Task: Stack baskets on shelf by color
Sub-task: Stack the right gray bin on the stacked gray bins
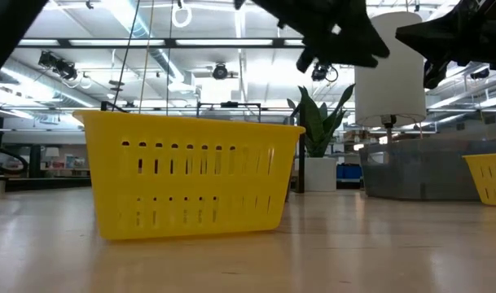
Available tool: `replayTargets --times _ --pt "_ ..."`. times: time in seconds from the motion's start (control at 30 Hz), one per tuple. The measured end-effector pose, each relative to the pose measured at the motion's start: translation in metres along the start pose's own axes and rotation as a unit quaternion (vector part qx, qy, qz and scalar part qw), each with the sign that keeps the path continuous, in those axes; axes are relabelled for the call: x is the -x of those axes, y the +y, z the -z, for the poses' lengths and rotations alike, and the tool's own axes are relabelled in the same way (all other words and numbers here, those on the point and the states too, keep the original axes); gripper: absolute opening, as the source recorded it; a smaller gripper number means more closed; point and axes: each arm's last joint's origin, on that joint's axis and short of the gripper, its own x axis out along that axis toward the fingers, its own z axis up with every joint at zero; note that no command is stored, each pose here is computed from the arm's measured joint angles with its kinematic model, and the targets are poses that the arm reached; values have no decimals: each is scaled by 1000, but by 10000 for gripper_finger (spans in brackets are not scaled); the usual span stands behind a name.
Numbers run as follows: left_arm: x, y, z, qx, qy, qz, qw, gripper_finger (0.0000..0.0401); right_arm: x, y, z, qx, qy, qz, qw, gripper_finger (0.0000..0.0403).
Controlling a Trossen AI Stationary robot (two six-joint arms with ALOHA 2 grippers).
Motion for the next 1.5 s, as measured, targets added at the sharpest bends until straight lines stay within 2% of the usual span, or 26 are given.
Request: replayTargets --times 0.1,0.33,0.53,0.77,1.03,1.27,1.5 --pt "-11 -4 -7 -15 35 1 999 121 0 0 0 0 0 0 1000 12" --pt "-36 -2 -14 -4 35 -8 999 138 0 0 0 0 0 -2 1000 12" --pt "-59 -1 -1 -35 8 -44 998 141 0 0 0 0 0 -2 1000 12" --pt "-69 4 12 -72 17 -84 994 139 0 0 0 0 1 -3 1000 12" --pt "-85 11 37 -68 0 -97 993 116 0 0 0 0 1 -3 1000 12" --pt "-91 25 39 -39 -20 -107 993 105 0 0 0 0 1 -3 1000 12" --pt "-93 37 48 -14 33 -95 995 94 0 0 0 0 1 -3 1000 12"
